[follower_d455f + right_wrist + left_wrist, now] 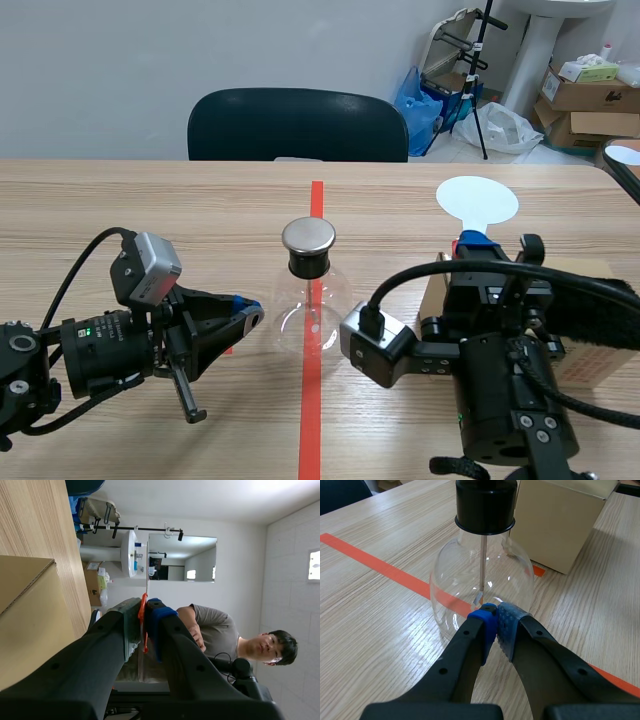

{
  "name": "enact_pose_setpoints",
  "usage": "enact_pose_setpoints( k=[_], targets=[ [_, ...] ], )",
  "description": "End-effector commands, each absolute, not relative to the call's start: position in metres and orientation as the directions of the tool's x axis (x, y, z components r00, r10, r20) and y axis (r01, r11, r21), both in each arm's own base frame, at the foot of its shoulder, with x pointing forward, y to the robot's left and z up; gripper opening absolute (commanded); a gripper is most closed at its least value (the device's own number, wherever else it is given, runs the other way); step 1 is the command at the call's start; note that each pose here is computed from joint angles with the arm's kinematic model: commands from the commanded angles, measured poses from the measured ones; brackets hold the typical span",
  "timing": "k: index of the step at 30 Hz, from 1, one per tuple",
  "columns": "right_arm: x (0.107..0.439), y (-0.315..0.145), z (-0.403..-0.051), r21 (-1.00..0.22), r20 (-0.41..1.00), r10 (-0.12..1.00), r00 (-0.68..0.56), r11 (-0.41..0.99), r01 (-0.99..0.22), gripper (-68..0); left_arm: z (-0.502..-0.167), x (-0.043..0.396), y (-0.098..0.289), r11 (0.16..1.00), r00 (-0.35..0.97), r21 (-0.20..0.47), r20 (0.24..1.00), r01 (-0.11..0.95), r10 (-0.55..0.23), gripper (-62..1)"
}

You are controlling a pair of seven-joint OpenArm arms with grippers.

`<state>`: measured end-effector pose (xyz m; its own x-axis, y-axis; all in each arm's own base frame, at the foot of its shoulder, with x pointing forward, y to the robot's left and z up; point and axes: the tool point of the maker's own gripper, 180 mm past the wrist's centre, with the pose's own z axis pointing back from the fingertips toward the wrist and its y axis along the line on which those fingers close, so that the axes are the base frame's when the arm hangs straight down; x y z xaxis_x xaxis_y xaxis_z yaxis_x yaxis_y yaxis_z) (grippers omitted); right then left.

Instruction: Do the electroscope experiment

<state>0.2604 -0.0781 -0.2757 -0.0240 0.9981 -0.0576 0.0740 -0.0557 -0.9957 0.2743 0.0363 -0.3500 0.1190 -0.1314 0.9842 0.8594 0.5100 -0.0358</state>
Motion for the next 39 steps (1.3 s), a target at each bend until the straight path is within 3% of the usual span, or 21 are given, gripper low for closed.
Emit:
enact_pose_setpoints(
  k=[1,27,39],
  targets=[
    [0.264,-0.082,-0.266,-0.993,-0.052,0.999,-0.017,-0.050,0.109,-66.5,-0.337,0.279,0.033,0.510,0.091,-0.029,0.991,0.860,-0.097,-58.0],
    [0.264,-0.081,-0.266,-0.993,-0.052,0.998,-0.020,-0.050,0.109,-66.5,-0.337,0.279,0.033,0.510,0.091,-0.029,0.991,0.860,-0.097,-58.0],
    [0.261,-0.051,-0.267,-0.993,-0.069,0.980,-0.187,-0.050,0.109,-66.5,-0.337,0.279,0.033,0.510,0.091,-0.029,0.991,0.860,-0.097,-58.0]
  ],
)
